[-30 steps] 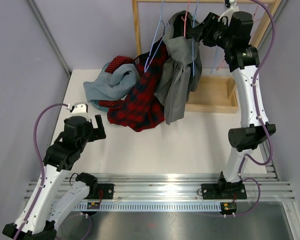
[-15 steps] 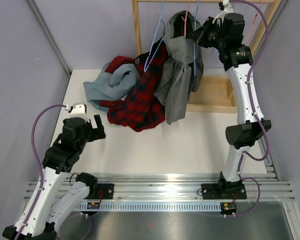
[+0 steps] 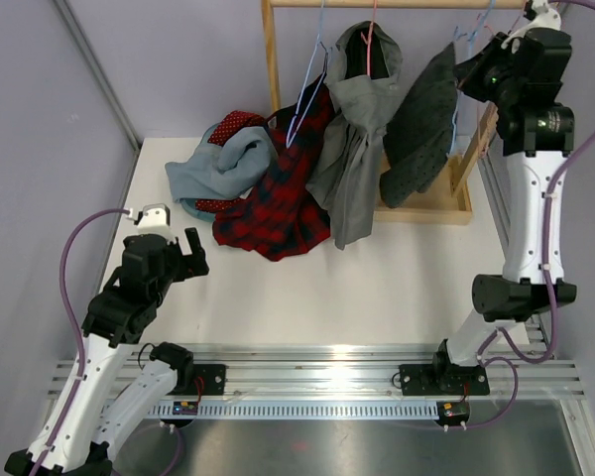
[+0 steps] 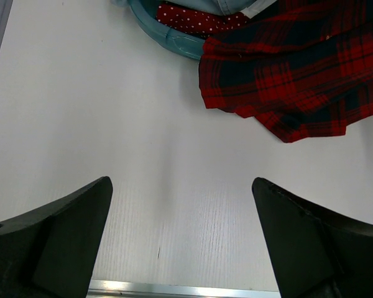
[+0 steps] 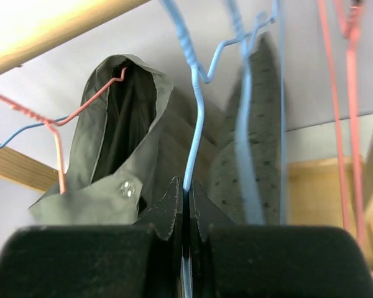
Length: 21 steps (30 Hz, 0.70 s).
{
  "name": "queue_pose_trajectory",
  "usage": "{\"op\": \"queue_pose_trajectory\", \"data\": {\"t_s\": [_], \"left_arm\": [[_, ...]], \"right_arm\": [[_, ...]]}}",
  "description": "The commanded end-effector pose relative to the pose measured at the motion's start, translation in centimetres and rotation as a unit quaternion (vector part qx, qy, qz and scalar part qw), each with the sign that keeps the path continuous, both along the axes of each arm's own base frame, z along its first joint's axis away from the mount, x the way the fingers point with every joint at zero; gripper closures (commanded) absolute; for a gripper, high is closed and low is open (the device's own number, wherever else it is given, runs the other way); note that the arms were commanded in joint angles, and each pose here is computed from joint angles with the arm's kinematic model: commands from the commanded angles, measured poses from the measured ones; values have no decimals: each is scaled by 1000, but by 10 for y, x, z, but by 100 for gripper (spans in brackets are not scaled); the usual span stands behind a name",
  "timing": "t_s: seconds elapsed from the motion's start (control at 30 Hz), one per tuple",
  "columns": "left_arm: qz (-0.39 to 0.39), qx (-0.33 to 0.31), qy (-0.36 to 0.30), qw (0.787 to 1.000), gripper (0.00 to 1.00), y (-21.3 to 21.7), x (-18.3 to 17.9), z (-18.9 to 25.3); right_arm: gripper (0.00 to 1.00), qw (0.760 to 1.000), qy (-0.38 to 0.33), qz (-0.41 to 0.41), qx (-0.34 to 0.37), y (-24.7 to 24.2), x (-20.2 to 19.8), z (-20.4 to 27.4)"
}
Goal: Remove the skirt from the hanger
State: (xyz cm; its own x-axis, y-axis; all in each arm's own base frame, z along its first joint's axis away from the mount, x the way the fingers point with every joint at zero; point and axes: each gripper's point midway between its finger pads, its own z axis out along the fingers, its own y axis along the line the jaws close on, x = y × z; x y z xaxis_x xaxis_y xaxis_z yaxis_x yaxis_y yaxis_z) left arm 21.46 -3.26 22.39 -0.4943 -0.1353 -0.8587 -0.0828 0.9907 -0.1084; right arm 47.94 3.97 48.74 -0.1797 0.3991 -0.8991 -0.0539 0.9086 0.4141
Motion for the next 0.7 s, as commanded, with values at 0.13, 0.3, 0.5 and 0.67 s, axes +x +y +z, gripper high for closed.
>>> {"op": "queue_pose_trajectory", "data": {"t_s": [0.13,0.3,0.5,0.67], "left_arm": [[-25,-34,-40,998,1,-20,20,36],[-108,-40,-77,990,1,-96,43,87],[-259,-25,-100,960,1,-248,33,138],[-409,-105,-150,894,1,-372,-21,156]], "right_arm": [[100,996,-90,29,3,10,-85,63],[100,992,-81,86,44,33,-129,54],[100,990,-81,102,59,39,-179,52],[100,987,-87,117,74,44,-219,61]]}}
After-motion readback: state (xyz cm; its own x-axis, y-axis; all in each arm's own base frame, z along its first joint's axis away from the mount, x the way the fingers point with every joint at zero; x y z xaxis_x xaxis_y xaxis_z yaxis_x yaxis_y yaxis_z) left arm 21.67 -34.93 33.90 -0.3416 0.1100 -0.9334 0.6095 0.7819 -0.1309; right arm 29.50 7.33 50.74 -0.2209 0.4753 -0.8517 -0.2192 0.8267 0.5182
